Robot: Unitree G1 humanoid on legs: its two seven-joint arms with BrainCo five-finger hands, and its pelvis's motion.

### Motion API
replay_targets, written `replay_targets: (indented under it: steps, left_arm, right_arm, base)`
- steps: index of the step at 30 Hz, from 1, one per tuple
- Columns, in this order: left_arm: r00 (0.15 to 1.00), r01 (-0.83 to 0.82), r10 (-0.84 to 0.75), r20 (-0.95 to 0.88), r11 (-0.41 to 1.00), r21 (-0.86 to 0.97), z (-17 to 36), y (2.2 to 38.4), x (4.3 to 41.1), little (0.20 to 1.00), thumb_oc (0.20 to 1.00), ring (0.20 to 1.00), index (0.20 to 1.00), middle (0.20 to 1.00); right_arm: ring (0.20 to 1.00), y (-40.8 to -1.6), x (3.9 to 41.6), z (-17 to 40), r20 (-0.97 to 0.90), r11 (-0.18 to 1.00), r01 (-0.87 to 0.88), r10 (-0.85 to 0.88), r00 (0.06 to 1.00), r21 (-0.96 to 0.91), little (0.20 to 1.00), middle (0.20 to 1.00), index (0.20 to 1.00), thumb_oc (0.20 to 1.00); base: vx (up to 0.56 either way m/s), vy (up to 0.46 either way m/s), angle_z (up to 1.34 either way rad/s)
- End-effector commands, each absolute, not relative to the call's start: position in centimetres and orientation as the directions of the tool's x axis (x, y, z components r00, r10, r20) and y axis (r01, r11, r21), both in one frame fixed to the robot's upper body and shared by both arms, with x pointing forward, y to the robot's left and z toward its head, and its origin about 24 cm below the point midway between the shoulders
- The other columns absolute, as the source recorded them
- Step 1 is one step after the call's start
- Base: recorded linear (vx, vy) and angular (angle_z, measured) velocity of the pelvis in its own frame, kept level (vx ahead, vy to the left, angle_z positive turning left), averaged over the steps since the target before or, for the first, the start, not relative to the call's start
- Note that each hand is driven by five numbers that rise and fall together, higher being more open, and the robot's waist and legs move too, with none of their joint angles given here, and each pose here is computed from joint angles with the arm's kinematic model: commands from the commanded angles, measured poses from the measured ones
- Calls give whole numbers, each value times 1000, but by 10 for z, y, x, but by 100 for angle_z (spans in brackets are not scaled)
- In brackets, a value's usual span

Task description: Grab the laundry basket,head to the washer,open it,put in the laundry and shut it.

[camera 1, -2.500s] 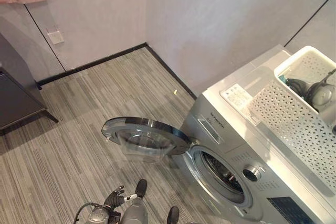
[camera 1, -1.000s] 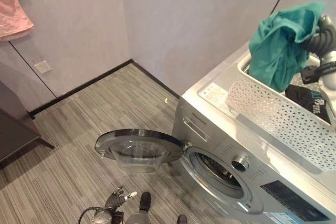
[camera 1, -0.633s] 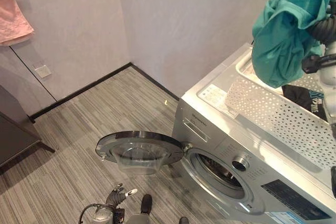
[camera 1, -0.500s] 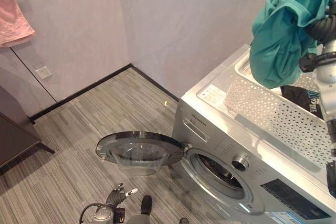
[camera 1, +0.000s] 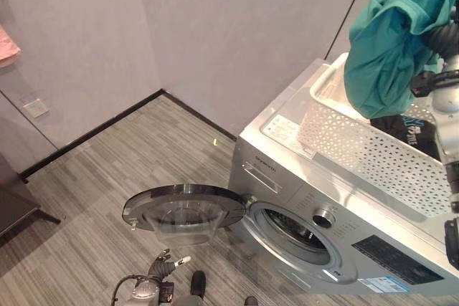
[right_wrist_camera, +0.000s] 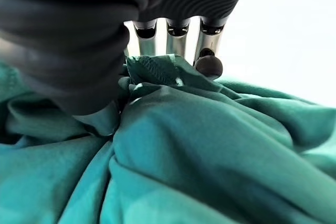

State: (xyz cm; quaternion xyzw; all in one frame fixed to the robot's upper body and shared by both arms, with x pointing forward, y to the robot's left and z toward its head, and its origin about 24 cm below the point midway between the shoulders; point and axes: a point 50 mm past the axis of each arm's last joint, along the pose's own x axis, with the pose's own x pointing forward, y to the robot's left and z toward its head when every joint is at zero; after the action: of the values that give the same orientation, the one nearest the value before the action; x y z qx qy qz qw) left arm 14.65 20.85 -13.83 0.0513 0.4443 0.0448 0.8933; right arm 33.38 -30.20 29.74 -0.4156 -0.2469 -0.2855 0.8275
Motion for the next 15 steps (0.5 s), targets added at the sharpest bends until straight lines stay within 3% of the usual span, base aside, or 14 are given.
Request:
replay_targets:
  steps: [1,8,15]
  left_arm:
    - [613,75,100,-784,980,184,-138,207,151,1000,1000,1000,1000,1000]
    - [623,75,136,-771,970,231,-134,220,154,1000,1000,1000,1000,1000]
    - [610,-58,228,-759,968,244,-130,244,140,1000,1000,1000,1000,1000]
  right_arm:
    - [200,-307,308,358,814,434,825,-283,507,-363,200,200,200,200]
    - [200,-301,294,375,869,361,868,-231,437,-341,200,200,200,200]
    - [200,-307,299,365,843,342,860,-257,472,-378,200,200,200,200]
  base:
    - [-50,102,-7]
    - [-163,109,-35]
    - [-200,-34,-47]
